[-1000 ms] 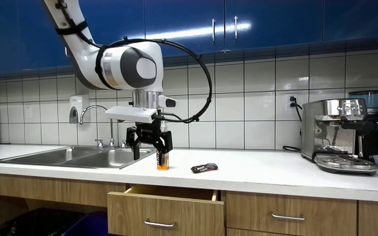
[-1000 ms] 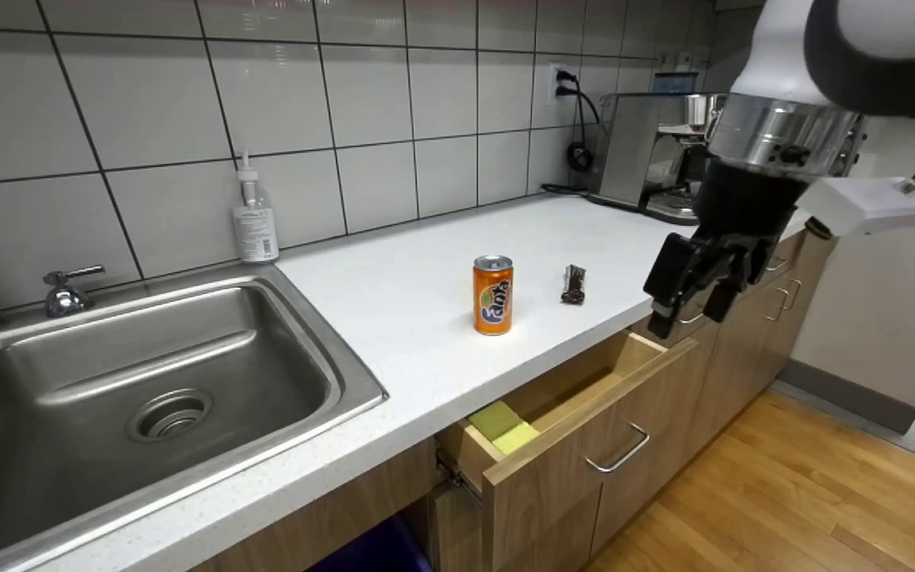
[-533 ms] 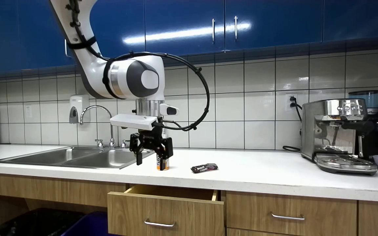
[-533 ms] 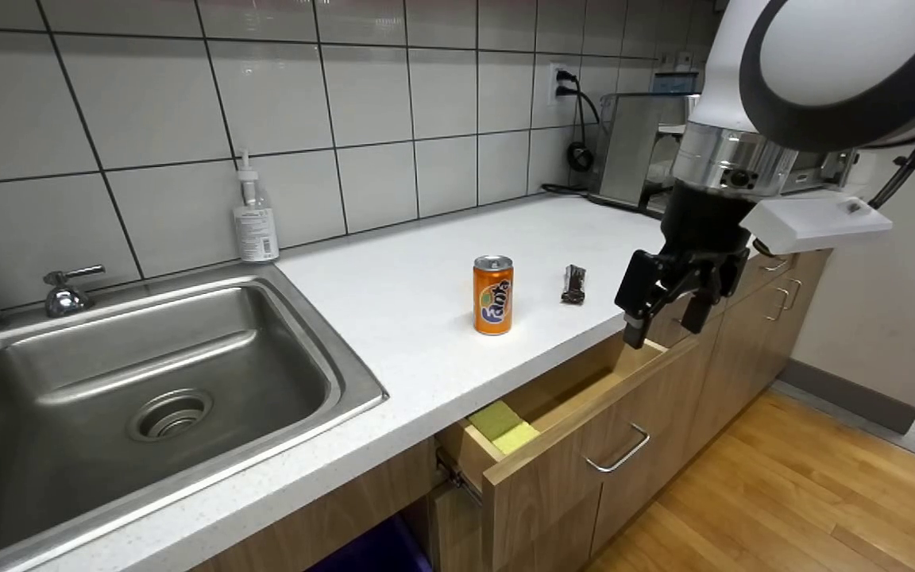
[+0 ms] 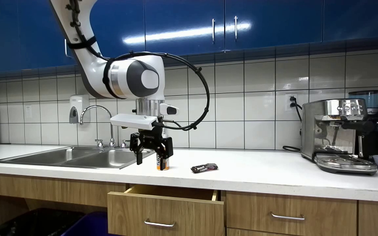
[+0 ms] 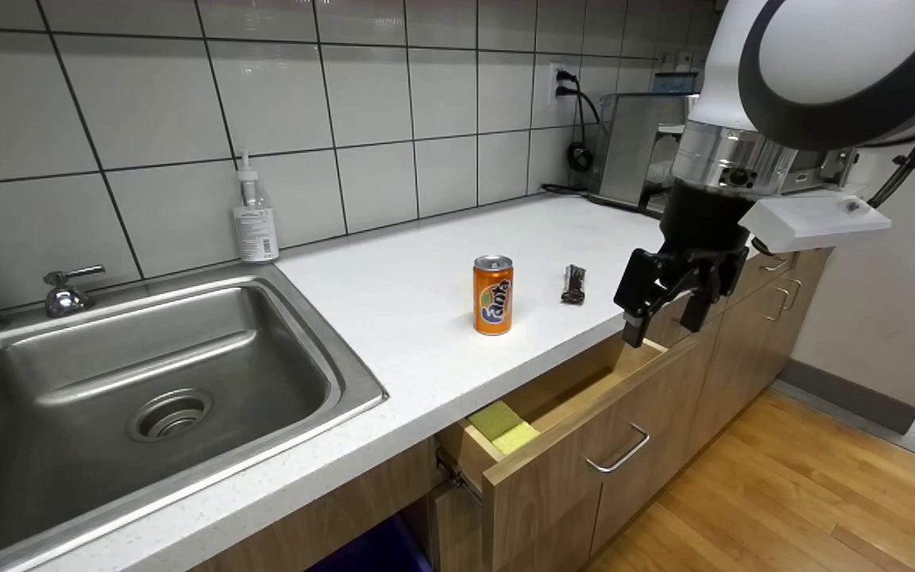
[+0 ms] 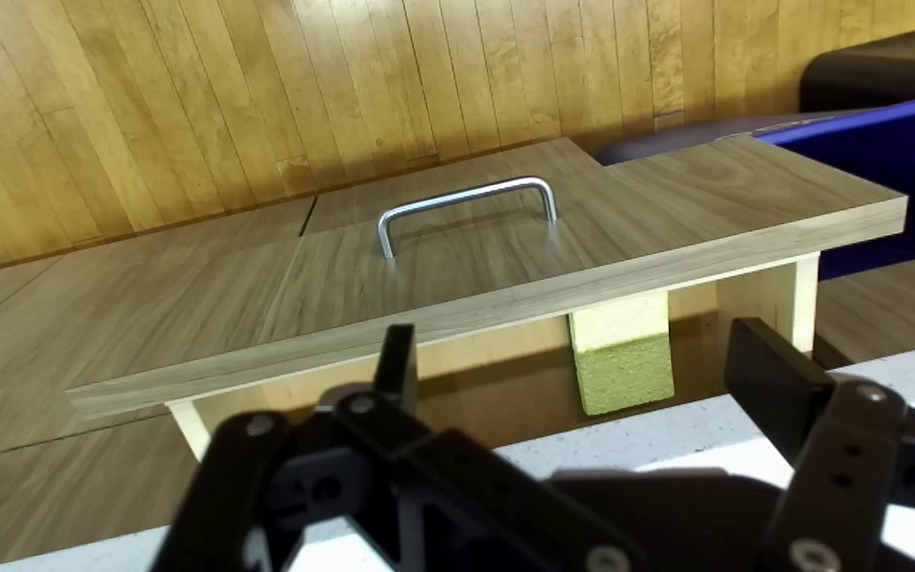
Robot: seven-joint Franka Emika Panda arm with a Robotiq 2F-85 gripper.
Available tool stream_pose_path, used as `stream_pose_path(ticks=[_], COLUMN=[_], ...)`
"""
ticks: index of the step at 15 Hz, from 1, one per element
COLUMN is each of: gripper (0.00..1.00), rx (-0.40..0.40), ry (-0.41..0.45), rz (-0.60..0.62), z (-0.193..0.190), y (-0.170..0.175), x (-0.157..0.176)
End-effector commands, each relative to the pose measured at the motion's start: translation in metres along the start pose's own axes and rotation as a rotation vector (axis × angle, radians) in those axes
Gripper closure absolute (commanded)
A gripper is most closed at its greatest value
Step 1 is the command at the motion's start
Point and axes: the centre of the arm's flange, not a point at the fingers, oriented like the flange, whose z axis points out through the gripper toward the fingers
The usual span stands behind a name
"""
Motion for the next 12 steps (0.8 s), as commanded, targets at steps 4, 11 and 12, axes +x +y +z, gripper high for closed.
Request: stream_pose_path(ticks=[4,11,12], gripper=[0.00,0.00,0.00], rx=[0.000,-0.006,-0.022], ry=[0.000,0.001,0.006], rz=[0.000,-0.027,-0.047], z=[0.0000,-0.0018,-0.0022], y=[0.0000,0.0025,0.0048], x=[0.0000,0.0051,0.0099])
